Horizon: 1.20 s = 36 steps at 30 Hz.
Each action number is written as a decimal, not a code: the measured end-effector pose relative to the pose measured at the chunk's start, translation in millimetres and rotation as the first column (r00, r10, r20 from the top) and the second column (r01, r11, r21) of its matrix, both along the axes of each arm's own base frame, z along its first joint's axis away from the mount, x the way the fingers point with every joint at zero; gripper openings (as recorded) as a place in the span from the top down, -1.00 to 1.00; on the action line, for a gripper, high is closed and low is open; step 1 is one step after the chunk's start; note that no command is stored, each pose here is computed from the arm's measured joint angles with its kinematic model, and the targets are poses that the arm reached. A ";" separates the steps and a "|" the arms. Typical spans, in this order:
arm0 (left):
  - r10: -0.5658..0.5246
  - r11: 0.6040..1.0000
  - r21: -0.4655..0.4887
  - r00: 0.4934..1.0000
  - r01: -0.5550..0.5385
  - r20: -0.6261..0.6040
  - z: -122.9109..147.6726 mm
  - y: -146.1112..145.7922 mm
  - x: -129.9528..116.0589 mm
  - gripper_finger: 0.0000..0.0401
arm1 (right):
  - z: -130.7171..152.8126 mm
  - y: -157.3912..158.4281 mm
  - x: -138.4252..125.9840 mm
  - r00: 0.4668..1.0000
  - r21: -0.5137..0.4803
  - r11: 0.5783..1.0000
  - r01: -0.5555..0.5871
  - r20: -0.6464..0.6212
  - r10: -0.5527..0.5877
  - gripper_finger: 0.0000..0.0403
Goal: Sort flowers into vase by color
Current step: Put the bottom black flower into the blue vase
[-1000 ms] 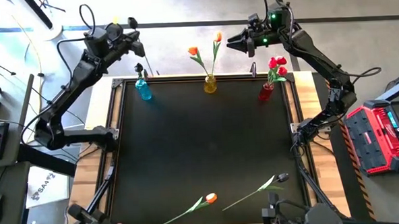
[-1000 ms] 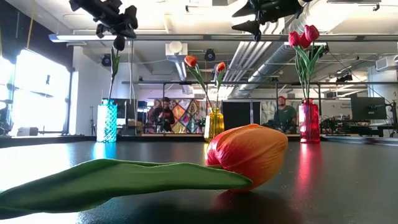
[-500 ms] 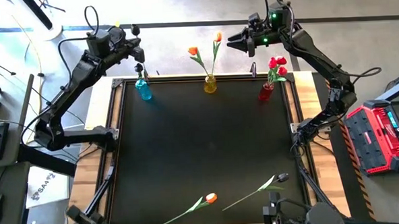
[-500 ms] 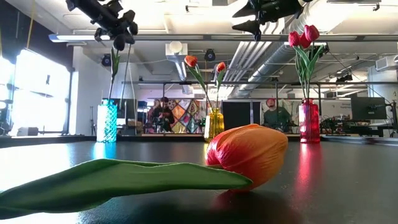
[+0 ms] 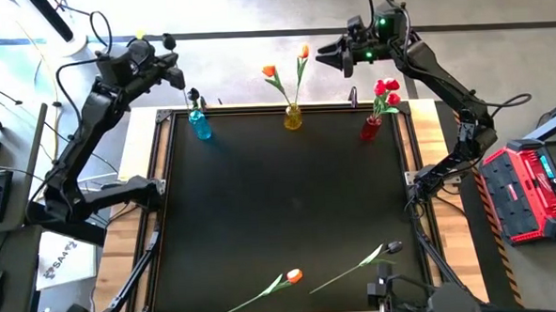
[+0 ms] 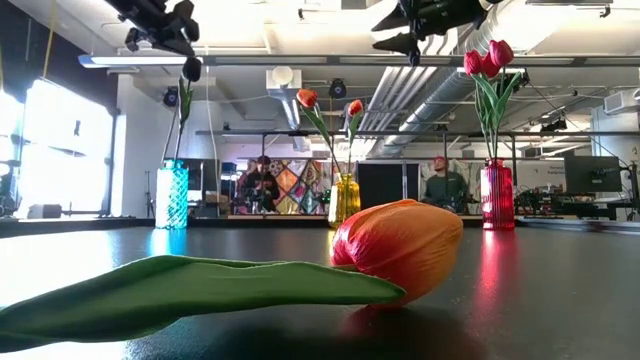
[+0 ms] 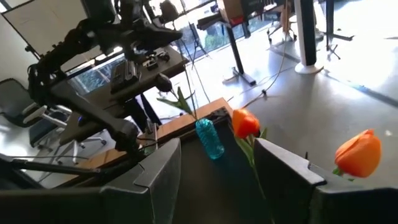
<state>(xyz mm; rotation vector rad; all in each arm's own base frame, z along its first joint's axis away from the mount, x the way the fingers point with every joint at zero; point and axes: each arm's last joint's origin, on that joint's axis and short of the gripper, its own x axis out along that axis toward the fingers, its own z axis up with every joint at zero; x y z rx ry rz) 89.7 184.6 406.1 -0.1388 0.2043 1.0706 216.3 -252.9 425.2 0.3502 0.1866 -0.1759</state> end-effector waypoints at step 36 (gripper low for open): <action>-0.071 0.989 -0.131 0.997 0.068 -0.013 -40.0 0.7 6.2 0.54 | 5.9 -1.3 1.0 0.999 -0.029 1.000 0.006 0.046 -0.004 0.06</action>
